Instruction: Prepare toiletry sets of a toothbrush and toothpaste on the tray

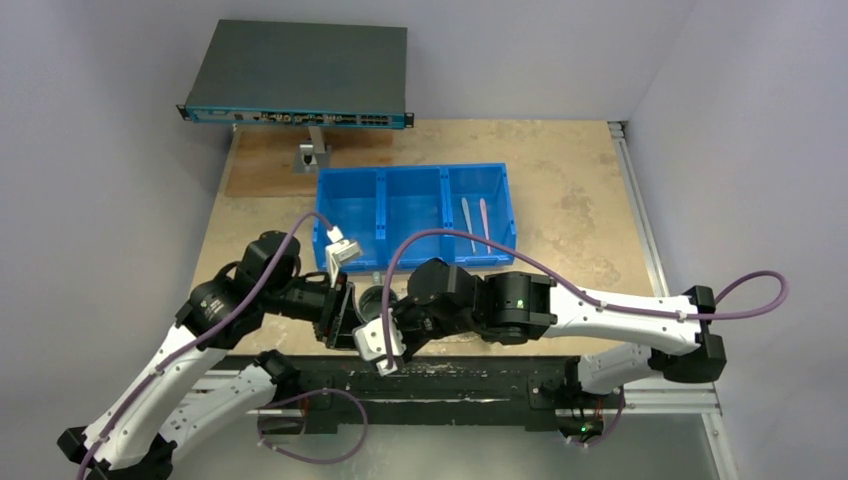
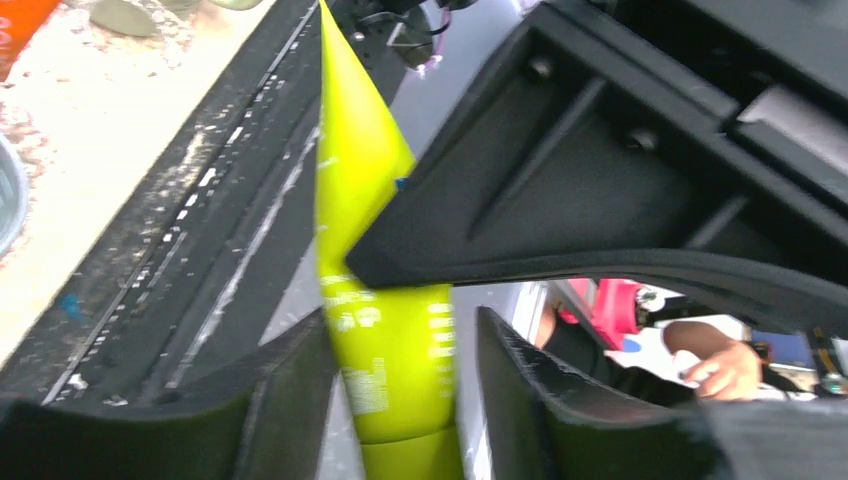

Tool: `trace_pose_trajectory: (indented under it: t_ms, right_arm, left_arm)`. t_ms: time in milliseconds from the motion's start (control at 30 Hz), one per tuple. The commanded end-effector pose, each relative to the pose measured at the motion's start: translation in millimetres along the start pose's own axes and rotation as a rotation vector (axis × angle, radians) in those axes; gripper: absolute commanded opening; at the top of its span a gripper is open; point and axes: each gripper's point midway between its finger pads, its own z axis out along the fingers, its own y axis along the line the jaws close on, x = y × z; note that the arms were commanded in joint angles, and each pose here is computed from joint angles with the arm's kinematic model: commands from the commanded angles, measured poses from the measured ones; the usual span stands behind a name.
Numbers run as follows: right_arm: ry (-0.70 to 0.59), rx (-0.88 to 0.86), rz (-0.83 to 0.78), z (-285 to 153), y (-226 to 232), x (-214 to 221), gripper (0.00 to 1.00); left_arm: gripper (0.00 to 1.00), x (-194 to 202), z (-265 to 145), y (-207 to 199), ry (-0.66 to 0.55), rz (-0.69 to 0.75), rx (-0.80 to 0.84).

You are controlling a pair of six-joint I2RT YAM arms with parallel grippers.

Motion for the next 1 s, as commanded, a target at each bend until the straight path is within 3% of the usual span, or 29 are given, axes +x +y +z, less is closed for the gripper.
trace_pose_trajectory:
  t_ms: [0, 167, 500, 700, 967]
  right_arm:
    - [-0.060, 0.013, -0.018, -9.6, -10.4, -23.9, 0.18]
    - [-0.050, 0.015, -0.002, -9.3, -6.9, -18.3, 0.34]
    - [-0.177, 0.205, 0.162, -47.4, -22.0, -19.0, 0.55]
    - [-0.237, 0.297, 0.367, -70.2, -50.6, -8.4, 0.56]
    - [-0.268, 0.302, 0.563, -69.4, -64.4, 5.3, 0.59]
  left_arm:
    - [0.41, -0.9, 1.5, 0.3, -0.002, 0.049, 0.022]
    - [0.00, -0.9, 1.6, 6.8, -0.018, 0.055, -0.010]
    - [0.00, -9.4, -4.3, 34.9, -0.159, 0.086, -0.164]
    - [0.00, -11.9, -9.5, 35.4, -0.232, 0.136, -0.168]
    - [0.00, -13.2, -14.6, 32.3, -0.296, 0.165, -0.157]
